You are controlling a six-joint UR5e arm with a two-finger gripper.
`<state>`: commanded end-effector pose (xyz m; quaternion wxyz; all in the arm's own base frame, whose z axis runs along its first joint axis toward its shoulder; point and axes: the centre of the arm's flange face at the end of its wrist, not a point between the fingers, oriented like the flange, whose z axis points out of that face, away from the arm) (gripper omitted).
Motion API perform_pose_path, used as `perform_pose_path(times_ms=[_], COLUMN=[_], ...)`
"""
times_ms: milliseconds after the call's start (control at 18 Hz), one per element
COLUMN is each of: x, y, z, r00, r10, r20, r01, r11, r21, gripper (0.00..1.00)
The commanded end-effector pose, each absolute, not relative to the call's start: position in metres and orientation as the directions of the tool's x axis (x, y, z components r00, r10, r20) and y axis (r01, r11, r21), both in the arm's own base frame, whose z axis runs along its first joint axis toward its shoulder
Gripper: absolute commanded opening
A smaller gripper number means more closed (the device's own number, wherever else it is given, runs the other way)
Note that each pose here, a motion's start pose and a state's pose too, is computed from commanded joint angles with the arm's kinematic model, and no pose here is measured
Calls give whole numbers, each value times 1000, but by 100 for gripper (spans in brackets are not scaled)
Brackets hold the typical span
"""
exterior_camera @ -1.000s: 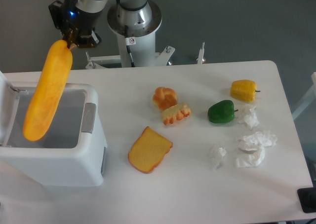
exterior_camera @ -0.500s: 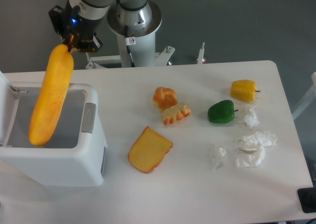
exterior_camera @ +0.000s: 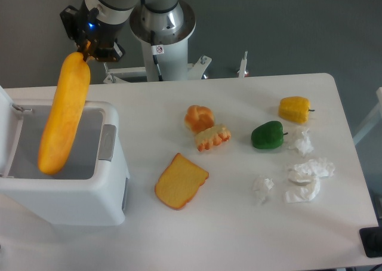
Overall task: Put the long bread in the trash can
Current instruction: 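Lower the hanging bread into the trash can opening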
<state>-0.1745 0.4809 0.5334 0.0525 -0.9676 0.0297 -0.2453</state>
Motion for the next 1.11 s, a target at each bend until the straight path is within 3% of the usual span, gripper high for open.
perform_pose_path(times_ms=[1111], x=[-178], y=[489], z=[534], r00=[880], r10=[-76], r20=[469], r01=[-25], r11=[-993], r21=[-114], gripper=[3])
